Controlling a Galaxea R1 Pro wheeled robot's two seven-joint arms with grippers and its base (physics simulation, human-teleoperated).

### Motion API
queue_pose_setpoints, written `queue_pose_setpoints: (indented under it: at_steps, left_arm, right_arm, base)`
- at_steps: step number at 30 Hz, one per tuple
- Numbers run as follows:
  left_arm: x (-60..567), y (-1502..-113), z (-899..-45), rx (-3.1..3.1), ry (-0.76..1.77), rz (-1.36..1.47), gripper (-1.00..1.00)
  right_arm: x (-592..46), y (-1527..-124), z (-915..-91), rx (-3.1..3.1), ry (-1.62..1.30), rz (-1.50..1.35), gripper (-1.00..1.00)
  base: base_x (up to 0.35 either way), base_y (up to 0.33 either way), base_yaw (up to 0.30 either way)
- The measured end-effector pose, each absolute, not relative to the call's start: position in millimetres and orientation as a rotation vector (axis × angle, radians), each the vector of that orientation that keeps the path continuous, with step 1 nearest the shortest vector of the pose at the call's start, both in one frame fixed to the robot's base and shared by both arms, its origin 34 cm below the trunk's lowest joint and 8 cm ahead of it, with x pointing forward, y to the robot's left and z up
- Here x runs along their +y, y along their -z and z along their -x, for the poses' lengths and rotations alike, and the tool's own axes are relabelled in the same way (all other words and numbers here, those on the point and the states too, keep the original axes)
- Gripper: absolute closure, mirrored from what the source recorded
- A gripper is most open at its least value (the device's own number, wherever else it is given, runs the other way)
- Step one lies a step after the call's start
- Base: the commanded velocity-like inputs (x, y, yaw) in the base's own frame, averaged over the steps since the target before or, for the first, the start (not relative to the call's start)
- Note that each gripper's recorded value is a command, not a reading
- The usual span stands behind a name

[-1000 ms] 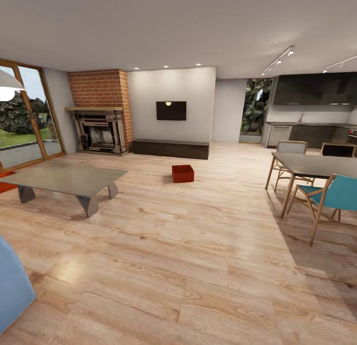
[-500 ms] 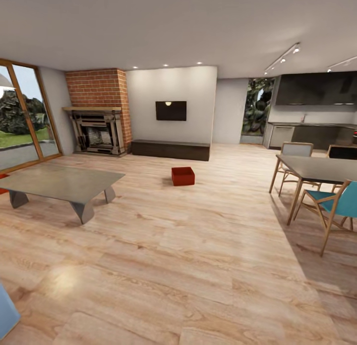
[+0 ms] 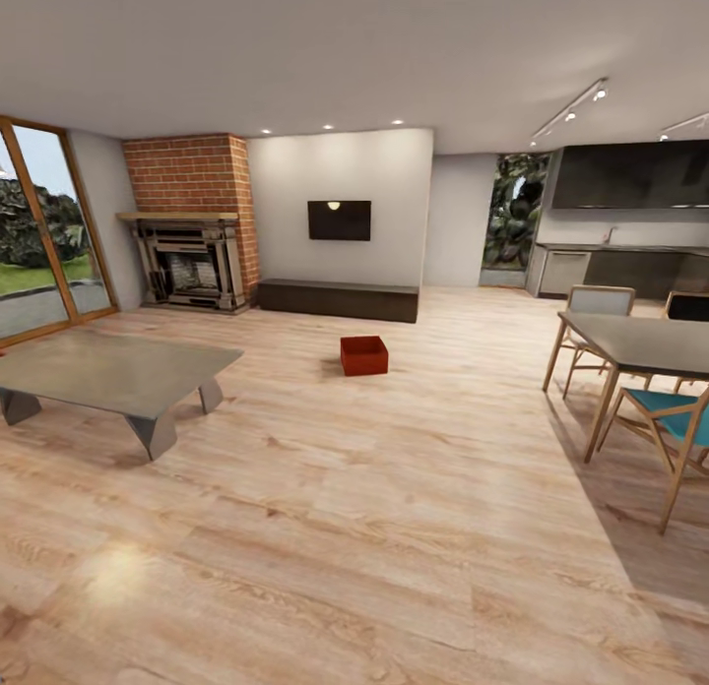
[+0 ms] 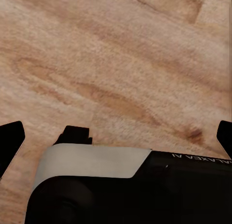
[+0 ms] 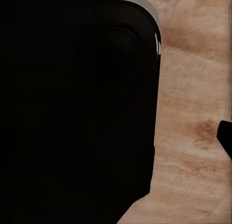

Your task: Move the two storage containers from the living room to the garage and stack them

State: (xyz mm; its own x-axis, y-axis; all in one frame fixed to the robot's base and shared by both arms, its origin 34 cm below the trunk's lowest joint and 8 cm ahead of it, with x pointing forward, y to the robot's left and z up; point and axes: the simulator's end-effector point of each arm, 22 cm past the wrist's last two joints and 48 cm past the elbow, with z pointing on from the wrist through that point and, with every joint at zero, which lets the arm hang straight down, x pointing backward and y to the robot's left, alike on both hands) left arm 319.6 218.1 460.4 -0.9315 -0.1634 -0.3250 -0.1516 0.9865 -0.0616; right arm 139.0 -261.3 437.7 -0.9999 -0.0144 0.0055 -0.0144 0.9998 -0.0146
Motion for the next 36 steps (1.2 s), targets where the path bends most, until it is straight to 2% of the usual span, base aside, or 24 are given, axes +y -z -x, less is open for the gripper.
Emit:
queue_pose_setpoints:
  at_steps: [36]
  left_arm:
    - [218.3,-460.5,-319.8,2.795,0.05,0.228,-1.0]
  right_arm:
    - [-261.3,-437.7,-139.0,-3.136,-0.023,-0.023,-1.0]
  base:
    - [0.344,-0.002,0.0]
